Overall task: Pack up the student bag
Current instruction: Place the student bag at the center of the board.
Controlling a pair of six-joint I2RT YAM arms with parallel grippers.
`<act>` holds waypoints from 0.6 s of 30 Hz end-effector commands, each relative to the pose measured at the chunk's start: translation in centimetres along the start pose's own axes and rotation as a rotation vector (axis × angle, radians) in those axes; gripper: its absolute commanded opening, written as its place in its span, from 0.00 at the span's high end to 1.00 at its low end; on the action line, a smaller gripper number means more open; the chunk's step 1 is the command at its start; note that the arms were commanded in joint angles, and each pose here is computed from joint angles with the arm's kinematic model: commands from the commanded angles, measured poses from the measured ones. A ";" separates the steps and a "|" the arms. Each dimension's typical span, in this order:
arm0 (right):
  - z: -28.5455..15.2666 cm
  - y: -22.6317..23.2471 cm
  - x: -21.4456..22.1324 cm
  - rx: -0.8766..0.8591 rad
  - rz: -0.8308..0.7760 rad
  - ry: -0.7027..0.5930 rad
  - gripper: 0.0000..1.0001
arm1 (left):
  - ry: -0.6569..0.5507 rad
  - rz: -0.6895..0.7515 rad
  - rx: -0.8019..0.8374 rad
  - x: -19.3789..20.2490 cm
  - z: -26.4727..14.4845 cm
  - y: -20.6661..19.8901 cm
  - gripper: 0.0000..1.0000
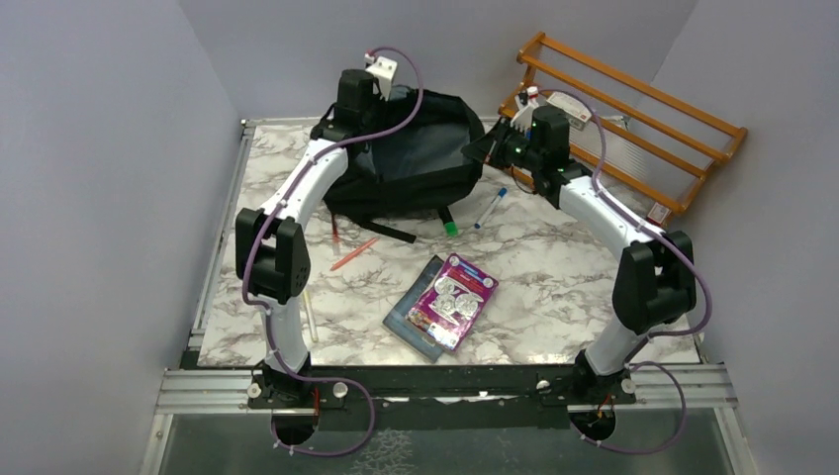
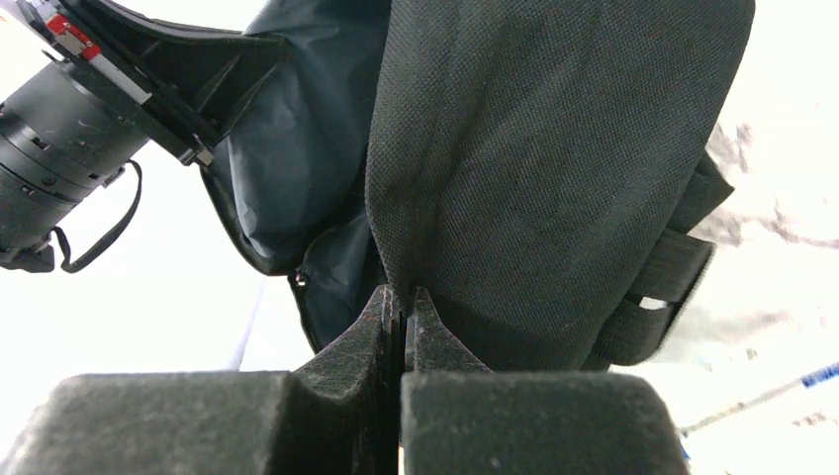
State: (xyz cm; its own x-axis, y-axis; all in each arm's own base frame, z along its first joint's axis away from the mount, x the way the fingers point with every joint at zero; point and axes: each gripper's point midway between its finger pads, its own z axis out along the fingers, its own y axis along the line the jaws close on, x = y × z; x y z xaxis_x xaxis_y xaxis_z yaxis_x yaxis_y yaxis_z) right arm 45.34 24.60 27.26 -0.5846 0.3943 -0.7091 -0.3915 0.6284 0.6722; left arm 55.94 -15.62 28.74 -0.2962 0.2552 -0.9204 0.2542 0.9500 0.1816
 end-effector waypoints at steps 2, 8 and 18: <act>1.1 -3.6 3.7 0.054 -0.021 0.041 0.94 | -0.115 -0.074 0.018 1.4 0.8 -0.6 1.00; 1.5 -8.1 7.6 0.164 -0.008 0.095 0.81 | -0.070 -0.112 0.054 5.3 1.1 -2.0 1.00; -4.0 -9.1 7.8 0.361 -0.047 0.100 0.47 | -0.042 -0.138 0.065 8.3 0.8 -2.7 1.00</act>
State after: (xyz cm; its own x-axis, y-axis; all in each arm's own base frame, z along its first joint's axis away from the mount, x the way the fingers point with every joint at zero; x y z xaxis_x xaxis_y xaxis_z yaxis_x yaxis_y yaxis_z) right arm 43.34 21.62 14.60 -0.6835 0.3197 -0.6562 -0.1935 0.7875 0.5852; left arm 53.04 -15.86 16.31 -0.3916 0.1750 -0.9034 0.2701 0.9604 0.0690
